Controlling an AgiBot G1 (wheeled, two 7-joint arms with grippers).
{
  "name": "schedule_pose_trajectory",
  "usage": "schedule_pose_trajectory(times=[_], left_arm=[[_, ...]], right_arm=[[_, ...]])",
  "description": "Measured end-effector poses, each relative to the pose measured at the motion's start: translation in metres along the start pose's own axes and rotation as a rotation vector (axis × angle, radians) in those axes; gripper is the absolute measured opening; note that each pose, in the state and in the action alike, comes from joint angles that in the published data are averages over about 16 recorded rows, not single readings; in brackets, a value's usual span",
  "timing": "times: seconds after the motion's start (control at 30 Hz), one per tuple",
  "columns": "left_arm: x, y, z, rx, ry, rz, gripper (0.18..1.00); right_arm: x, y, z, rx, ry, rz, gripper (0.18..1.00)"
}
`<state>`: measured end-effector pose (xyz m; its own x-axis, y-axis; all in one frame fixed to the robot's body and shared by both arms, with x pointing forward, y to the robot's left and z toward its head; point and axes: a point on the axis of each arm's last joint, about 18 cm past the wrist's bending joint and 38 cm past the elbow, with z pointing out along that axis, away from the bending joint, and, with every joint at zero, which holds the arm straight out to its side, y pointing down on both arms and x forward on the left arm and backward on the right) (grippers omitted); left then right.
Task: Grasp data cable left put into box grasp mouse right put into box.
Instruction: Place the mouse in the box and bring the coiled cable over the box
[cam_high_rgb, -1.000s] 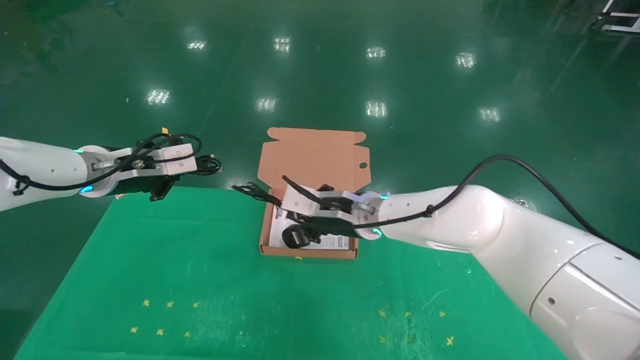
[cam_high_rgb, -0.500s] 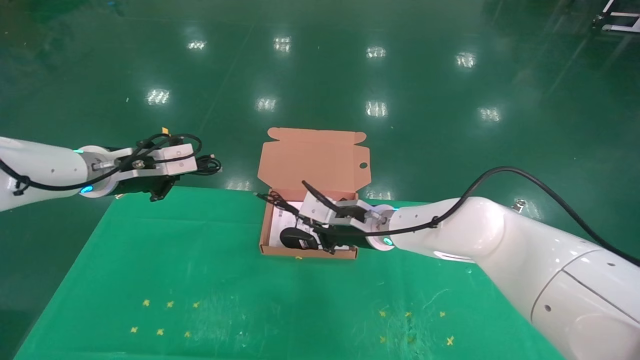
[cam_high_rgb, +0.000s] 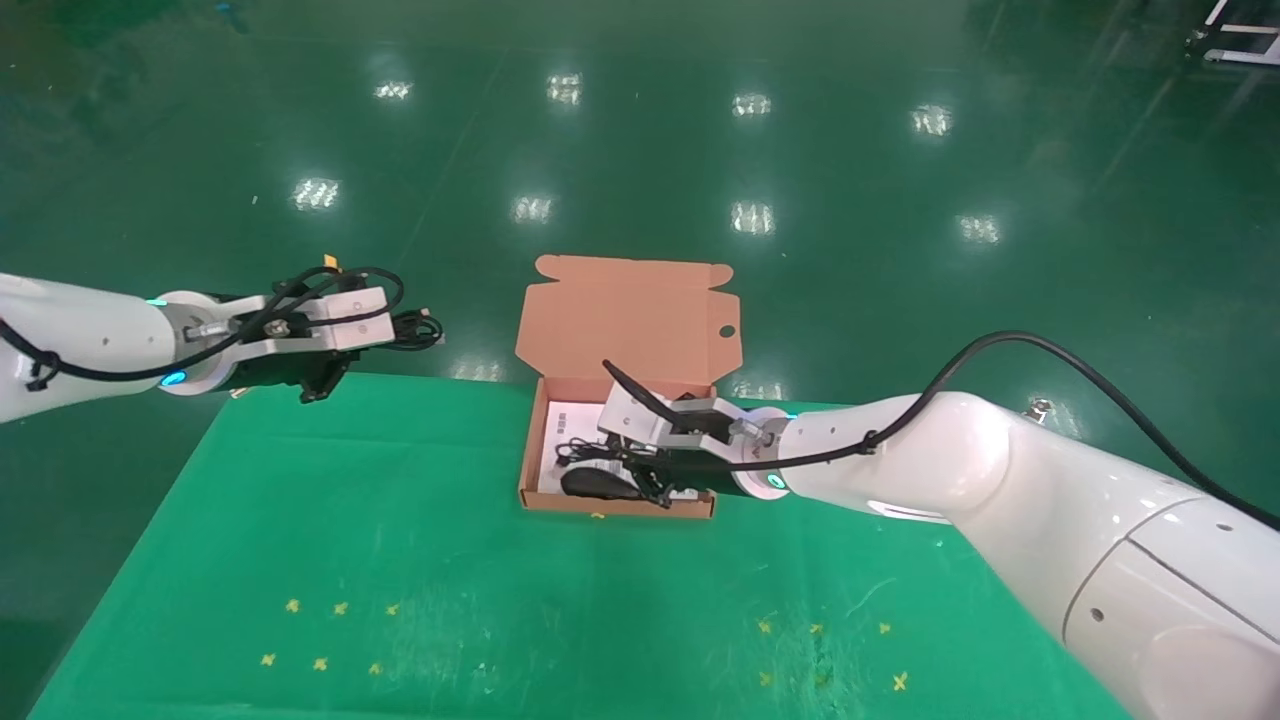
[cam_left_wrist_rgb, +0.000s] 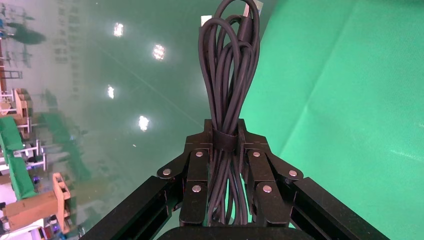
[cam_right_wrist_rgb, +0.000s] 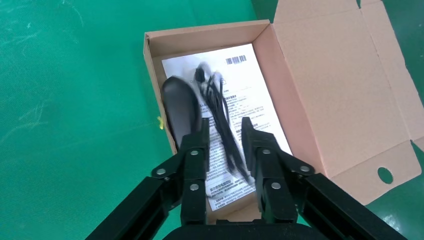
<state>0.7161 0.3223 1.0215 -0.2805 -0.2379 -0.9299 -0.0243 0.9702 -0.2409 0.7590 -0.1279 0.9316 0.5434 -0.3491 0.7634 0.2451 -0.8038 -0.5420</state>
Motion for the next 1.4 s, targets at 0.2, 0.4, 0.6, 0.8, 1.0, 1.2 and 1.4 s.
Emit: schedule_pose_trajectory(times=[0.2, 0.4, 0.6, 0.8, 1.0, 1.2, 1.4], left_arm=[[0.008, -0.010, 0.005, 0.023, 0.008, 0.004, 0.266], [0.023, -0.029, 0.016, 0.068, 0.020, 0.010, 0.266], [0.042, -0.055, 0.031, 0.127, 0.025, 0.022, 0.266], [0.060, -0.081, 0.046, 0.185, 0.023, 0.040, 0.266], [0.076, -0.107, 0.060, 0.233, 0.026, 0.057, 0.266], [0.093, -0.128, 0.073, 0.267, 0.044, 0.066, 0.266], [0.107, -0.143, 0.081, 0.295, 0.065, 0.065, 0.266]], right_arm=[[0.014, 0.000, -0.010, 0.010, 0.034, -0.012, 0.395], [0.035, 0.003, -0.027, 0.017, 0.082, -0.035, 0.519], [0.053, 0.013, -0.050, 0.009, 0.121, -0.059, 0.639], [0.066, 0.030, -0.077, -0.013, 0.146, -0.077, 0.760], [0.072, 0.047, -0.105, -0.037, 0.162, -0.083, 0.845], [0.074, 0.060, -0.133, -0.059, 0.176, -0.085, 0.919], [0.074, 0.069, -0.159, -0.083, 0.191, -0.084, 0.973]])
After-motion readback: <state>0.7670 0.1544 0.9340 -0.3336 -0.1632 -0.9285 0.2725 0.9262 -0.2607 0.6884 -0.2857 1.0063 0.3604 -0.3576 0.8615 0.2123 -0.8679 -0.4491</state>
